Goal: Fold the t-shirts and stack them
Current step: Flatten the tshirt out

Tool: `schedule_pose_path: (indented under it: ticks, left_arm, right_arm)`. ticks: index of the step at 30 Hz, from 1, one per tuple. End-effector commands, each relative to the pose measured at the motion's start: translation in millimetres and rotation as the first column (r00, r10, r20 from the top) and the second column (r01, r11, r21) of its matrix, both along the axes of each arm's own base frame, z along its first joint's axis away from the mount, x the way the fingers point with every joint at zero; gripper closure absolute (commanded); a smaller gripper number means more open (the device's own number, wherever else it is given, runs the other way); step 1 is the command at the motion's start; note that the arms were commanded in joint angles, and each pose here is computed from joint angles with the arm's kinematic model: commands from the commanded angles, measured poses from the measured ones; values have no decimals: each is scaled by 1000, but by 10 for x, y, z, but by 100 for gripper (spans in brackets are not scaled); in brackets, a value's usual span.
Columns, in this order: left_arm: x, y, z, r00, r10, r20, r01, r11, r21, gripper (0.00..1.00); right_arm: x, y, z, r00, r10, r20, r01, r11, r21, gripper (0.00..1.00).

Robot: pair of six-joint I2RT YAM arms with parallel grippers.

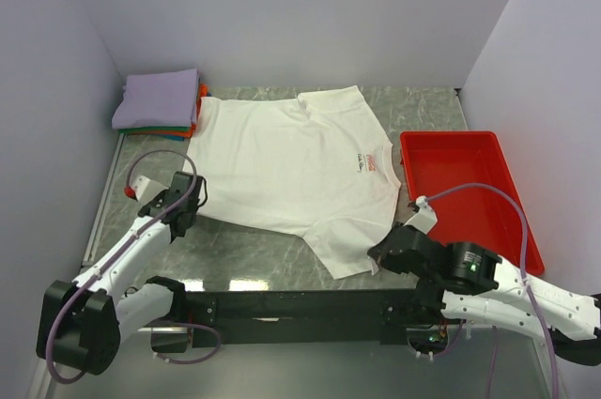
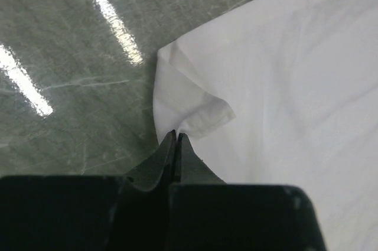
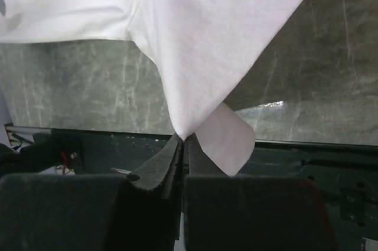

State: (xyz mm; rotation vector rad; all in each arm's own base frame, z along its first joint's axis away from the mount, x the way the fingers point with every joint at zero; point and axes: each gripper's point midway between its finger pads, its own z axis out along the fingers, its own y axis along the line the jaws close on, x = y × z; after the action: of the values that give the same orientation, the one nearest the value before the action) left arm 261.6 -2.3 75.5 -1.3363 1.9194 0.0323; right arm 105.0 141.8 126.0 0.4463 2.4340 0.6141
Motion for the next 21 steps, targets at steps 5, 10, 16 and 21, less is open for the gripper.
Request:
schedule_pose_path:
  ticks: [5, 10, 16, 21]
  left_arm:
    - [-121, 58, 12, 991, 112, 71, -106, 991, -75, 99]
    - [-254, 88, 5, 983, 162, 86, -151, 982, -116, 99]
    - [-319, 76, -81, 972, 202, 118, -179, 967, -179, 99]
    - [-263, 51, -72, 975, 183, 124, -160, 971, -175, 83]
  right_arm:
    - [179, -177, 279, 995, -9, 96, 20, 992, -121, 100]
    - [285, -177, 433, 992, -4, 122, 18, 993, -114, 100]
    - [417, -132, 375, 994, 28, 110, -16, 994, -104, 100]
    - [473, -5, 330, 993, 74, 88, -67, 995, -73, 100]
